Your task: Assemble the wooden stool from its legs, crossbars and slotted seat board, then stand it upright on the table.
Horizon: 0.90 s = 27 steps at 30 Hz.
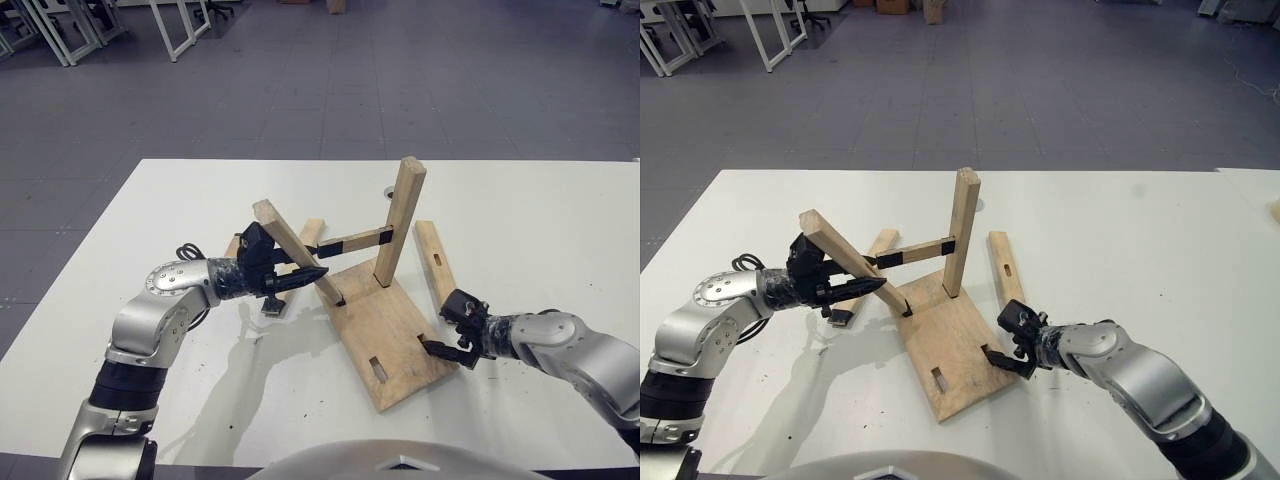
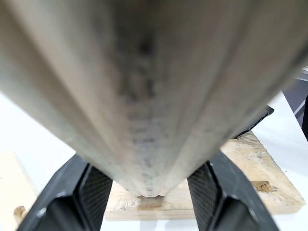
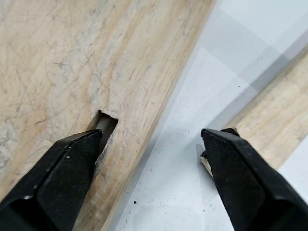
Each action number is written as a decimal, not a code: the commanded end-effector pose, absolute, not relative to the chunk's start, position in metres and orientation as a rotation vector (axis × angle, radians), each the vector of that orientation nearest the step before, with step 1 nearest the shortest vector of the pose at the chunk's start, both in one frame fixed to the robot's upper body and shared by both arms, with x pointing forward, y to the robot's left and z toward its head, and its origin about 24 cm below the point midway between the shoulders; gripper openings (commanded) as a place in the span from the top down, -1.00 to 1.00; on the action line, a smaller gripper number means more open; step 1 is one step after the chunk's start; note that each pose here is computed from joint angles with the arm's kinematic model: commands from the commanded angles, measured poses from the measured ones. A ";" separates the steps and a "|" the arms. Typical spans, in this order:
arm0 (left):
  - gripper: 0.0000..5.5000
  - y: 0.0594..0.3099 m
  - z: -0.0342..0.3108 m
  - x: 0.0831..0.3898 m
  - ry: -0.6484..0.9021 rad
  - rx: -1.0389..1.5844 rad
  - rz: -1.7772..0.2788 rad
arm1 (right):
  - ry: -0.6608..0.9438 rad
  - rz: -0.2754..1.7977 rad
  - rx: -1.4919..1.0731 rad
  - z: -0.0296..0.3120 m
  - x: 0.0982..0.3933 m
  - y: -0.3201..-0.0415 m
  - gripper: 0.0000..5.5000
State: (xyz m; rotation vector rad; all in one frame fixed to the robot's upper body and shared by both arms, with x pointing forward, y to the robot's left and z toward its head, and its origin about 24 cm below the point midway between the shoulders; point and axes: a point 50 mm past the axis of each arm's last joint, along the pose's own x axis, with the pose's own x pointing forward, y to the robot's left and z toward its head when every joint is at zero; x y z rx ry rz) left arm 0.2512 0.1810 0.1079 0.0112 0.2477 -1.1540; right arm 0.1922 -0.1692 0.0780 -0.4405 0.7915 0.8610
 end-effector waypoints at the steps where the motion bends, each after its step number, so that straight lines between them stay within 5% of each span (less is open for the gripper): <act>1: 0.25 0.189 0.099 0.259 0.338 0.014 -1.119 | 0.811 0.867 -0.431 0.074 0.191 -0.166 -0.39; 18: 0.25 0.187 0.094 0.283 0.464 -0.037 -1.189 | 0.789 0.858 -0.442 0.073 0.195 -0.163 -0.39; 27: 0.25 0.184 0.073 0.273 0.580 0.207 -1.231 | 0.746 0.852 -0.456 0.083 0.206 -0.164 -0.39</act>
